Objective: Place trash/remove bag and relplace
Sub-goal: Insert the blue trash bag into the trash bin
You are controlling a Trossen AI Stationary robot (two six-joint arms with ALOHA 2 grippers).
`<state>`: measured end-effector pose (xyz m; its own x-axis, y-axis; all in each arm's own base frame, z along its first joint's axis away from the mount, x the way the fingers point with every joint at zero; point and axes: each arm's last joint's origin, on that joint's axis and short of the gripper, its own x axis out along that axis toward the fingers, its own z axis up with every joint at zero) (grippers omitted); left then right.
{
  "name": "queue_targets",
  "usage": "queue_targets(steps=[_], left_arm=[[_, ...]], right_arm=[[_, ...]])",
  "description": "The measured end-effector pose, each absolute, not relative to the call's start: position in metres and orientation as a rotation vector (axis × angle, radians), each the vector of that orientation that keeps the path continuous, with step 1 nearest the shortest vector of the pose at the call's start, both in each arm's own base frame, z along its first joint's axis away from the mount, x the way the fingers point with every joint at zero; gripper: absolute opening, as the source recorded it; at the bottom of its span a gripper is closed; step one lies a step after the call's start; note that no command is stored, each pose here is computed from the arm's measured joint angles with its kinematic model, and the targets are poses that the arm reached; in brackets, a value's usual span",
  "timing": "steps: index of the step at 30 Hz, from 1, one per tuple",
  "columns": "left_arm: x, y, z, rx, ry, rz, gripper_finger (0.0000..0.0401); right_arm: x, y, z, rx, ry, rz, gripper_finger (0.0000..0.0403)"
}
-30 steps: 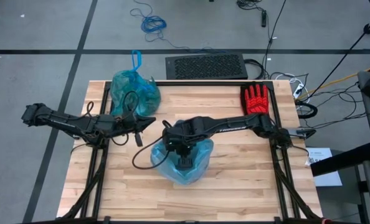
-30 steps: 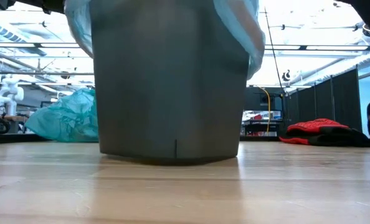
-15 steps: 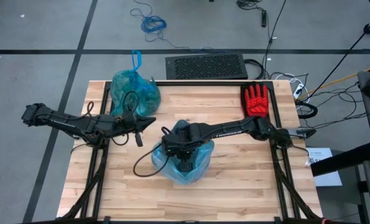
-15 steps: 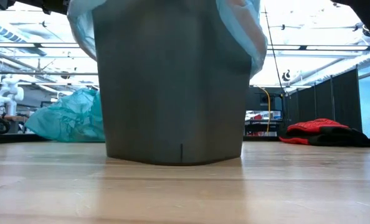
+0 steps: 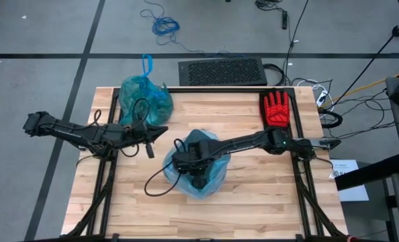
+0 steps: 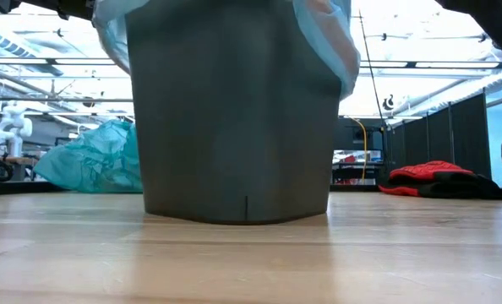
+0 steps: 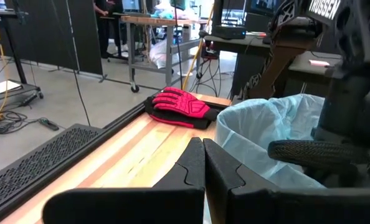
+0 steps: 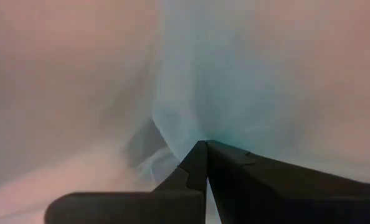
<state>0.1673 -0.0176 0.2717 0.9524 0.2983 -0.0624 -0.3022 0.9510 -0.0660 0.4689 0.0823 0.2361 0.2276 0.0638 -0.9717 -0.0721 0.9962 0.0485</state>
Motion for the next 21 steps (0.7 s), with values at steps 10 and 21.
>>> queue_targets(steps=[10, 21], left_arm=[[0.167, -0.018, 0.272, -0.075, 0.051, 0.306, 0.0000], [0.167, -0.018, 0.272, -0.078, 0.046, 0.305, 0.0000]], right_arm=[[0.468, 0.082, 0.211, -0.017, 1.372, 0.095, 0.0000], [0.469, 0.082, 0.200, -0.021, 1.370, 0.098, 0.0000]])
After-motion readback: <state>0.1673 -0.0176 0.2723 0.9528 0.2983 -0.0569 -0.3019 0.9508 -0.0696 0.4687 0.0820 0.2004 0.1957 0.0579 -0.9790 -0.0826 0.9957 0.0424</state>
